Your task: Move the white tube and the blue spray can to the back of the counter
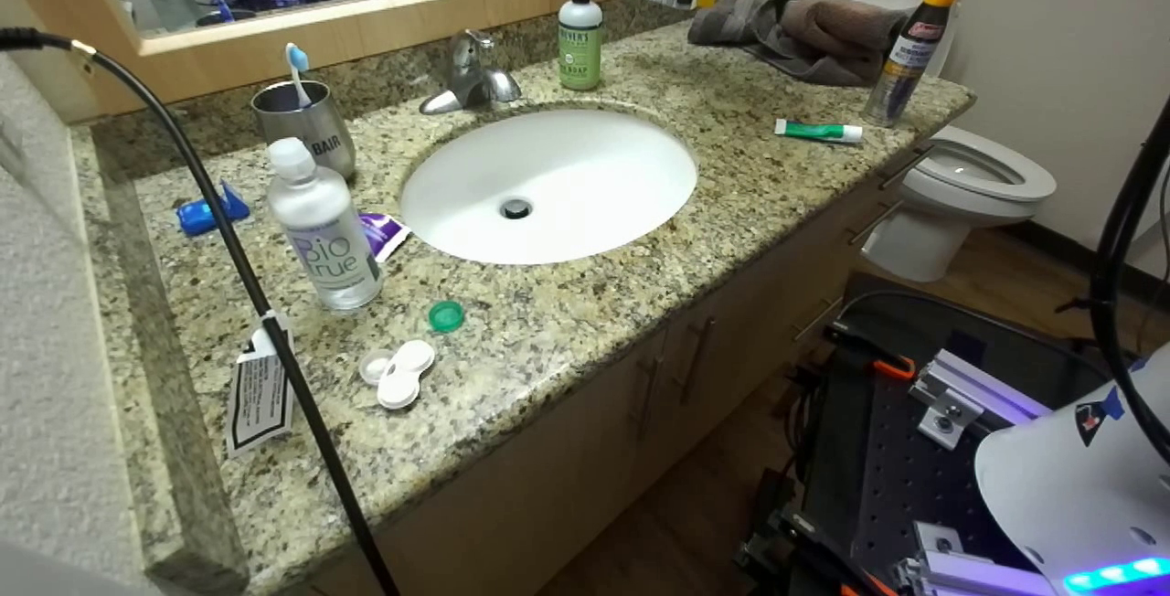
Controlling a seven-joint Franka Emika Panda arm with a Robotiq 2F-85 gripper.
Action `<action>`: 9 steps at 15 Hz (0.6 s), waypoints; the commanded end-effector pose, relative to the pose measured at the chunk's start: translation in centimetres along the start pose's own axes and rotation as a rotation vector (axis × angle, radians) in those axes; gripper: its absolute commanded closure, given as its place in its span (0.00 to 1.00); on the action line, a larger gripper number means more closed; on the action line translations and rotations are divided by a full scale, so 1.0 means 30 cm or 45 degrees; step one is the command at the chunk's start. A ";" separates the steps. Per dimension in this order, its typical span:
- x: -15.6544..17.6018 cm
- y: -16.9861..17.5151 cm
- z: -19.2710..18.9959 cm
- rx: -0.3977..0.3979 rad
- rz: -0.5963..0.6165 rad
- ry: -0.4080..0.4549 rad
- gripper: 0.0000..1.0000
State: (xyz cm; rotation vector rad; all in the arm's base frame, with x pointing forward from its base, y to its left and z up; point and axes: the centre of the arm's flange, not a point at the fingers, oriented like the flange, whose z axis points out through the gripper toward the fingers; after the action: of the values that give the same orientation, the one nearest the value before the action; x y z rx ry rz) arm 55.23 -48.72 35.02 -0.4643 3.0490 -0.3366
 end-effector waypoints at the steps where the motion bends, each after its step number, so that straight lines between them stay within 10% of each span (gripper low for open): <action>1: 0.003 -0.042 0.108 0.012 0.122 0.077 0.96; 9: -0.007 -0.072 0.280 0.000 0.341 0.084 0.96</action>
State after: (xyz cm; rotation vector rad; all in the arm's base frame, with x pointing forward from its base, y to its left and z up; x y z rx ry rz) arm 55.74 -50.37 28.40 -0.1658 3.1269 -0.3274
